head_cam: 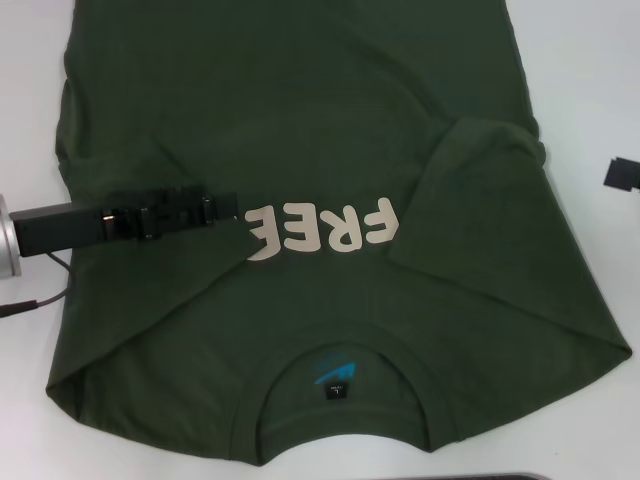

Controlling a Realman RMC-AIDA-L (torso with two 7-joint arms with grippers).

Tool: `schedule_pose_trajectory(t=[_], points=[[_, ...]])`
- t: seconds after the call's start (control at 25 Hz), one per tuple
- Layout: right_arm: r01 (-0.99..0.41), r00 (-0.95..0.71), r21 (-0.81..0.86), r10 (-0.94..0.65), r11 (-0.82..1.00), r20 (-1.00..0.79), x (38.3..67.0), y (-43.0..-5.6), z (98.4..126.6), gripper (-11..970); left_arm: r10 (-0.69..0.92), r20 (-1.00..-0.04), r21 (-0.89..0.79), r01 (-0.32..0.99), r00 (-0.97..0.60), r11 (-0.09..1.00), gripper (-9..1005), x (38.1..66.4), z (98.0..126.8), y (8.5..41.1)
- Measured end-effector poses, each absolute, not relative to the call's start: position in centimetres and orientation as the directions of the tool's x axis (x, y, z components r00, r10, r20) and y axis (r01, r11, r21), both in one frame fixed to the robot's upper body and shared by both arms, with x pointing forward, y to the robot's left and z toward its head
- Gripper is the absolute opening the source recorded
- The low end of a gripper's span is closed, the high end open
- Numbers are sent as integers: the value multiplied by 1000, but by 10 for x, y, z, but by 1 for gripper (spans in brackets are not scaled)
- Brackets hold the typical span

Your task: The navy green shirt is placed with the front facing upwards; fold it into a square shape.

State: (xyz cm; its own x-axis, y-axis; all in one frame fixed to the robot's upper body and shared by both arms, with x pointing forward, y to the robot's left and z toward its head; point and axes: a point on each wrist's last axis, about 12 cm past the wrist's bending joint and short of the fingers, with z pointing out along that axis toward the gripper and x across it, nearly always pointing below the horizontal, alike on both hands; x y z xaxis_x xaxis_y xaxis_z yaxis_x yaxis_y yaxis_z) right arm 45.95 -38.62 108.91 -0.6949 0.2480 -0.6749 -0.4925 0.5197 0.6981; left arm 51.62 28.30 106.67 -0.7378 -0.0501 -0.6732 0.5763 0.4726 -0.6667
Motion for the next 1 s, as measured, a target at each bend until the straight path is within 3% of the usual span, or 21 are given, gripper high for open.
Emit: schedule_pose_trajectory(t=[0.2,0.4,0.72,1.0], points=[[-448,-712,720,276,530,-646,445,-400,1088,871,-50,-670,-672,576,-741,464,878,514,1066,283],[-430,-697,747,340,507,-632,435,-409,1093,924,-38,-666,-671,576,-745,467,878,513,1066,286],[-468,-698,739,310,485,-646,444,-401,1096,839,-14,-600,-722,535,-800,439,877,497,1068,302],[-498,-682,706,275,504,-677,464,-394,1099,844,-25,-545,-759,480,-838,441,878,471,1074,338]])
